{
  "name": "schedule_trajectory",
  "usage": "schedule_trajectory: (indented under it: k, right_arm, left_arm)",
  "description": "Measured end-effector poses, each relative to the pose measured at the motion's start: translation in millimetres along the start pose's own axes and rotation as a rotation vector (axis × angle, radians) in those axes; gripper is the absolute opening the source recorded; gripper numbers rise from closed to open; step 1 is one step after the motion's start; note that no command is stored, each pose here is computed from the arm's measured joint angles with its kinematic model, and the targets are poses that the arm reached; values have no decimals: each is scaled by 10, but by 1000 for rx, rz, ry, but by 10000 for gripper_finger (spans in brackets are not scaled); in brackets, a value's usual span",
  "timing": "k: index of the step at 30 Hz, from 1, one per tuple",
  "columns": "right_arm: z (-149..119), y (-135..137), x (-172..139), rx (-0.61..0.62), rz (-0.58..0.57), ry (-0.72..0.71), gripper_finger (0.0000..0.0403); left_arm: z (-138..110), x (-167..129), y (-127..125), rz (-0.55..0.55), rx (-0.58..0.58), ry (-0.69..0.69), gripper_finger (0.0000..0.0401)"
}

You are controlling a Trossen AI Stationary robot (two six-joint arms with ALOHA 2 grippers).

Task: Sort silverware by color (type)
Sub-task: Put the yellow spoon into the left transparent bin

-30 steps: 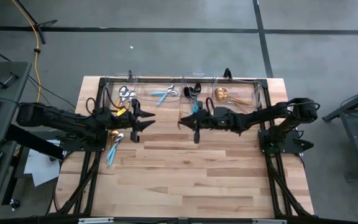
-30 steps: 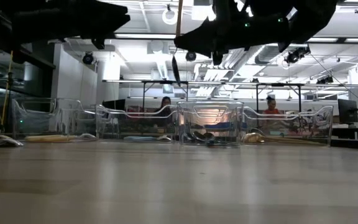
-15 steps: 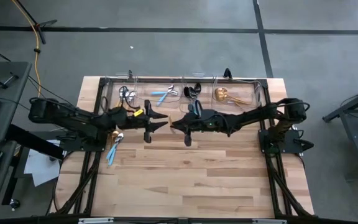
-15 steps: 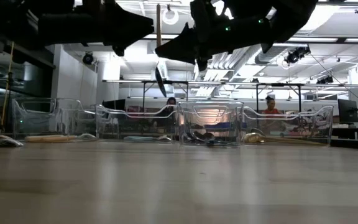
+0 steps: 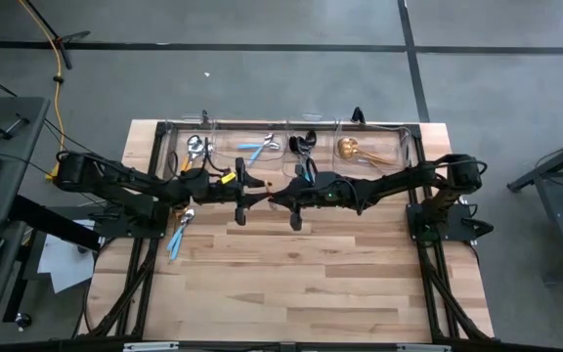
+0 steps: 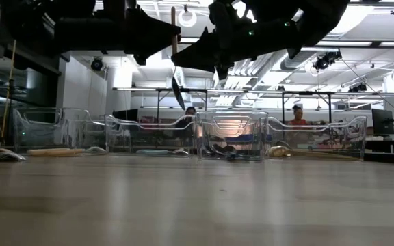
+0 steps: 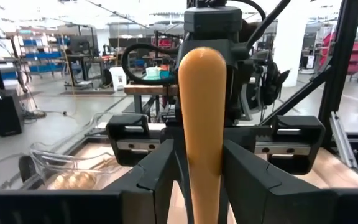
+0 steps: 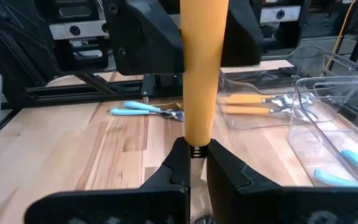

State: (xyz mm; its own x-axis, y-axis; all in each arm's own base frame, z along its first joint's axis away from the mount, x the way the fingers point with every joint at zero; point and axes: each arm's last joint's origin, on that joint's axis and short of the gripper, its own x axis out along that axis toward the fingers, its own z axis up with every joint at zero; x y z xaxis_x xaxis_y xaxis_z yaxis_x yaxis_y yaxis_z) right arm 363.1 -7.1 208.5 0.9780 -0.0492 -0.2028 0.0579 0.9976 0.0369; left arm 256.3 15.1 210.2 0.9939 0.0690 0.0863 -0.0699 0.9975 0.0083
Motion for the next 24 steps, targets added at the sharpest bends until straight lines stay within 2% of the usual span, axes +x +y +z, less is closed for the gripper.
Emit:
schedule_trajectory:
  k: [3,8,11,18,24]
  right_arm:
    - [-1,0,0,-1,0,1,10]
    - [0,0,0,-13,0,0,10]
    - [0,0,0,-15,0,0,22]
    - [0,0,0,-20,0,0,97]
    - [83,-10,-73,-65,-4,7,116]
  left_arm:
    - [3,1,0,0,19,-2,99]
    - [3,1,0,0,24,-2,43]
    - [3,1,-2,0,27,-2,43]
    - [7,-7,1,5,33,7,43]
    - [83,-159,24,71,53,22,43]
